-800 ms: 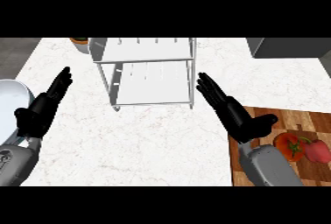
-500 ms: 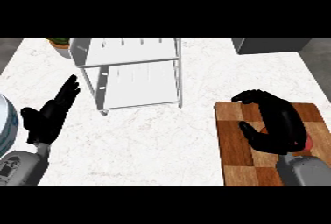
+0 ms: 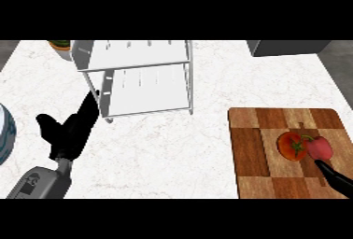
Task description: Pick the tomato from the cutting board and place it in the tiered basket
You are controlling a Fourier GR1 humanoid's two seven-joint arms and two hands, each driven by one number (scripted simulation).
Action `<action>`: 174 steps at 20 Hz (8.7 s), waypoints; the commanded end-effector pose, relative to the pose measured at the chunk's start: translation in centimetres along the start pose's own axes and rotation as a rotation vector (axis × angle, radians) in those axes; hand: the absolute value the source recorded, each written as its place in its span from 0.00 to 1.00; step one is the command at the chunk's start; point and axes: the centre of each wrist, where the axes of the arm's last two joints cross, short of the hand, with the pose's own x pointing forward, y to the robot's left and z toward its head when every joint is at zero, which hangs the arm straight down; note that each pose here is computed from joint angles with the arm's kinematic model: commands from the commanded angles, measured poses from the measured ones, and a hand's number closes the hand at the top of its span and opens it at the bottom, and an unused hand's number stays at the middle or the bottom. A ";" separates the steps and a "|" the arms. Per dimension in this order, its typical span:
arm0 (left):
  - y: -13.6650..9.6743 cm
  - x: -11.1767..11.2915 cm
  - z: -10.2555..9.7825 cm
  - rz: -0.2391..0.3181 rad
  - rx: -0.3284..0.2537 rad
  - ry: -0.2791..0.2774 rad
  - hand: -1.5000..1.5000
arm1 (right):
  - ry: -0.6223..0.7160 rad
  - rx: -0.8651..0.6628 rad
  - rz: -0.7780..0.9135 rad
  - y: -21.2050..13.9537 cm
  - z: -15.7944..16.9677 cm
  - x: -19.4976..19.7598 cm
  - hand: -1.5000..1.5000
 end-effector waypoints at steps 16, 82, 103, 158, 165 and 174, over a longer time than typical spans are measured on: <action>-3.8 2.5 -0.4 -0.003 -0.076 0.002 0.50 | 0.278 0.048 0.862 -1.2 9.8 13.4 0.00; -2.7 1.6 0.5 0.008 -0.094 0.019 0.50 | 0.635 0.059 1.030 7.7 3.5 -3.3 0.00; -3.7 3.0 -0.9 0.000 -0.091 -0.005 0.50 | 0.676 0.523 1.093 13.4 9.2 -2.8 1.00; -4.7 2.6 -1.5 -0.001 -0.130 0.003 0.50 | 0.475 0.254 0.799 40.6 -24.0 18.7 1.00; -5.4 3.8 -1.2 -0.009 -0.163 -0.007 0.50 | 0.567 0.148 0.535 40.2 -24.9 15.5 1.00; -7.0 3.5 -2.1 -0.025 -0.203 -0.017 0.50 | 0.448 0.236 0.389 42.0 -24.2 13.3 0.00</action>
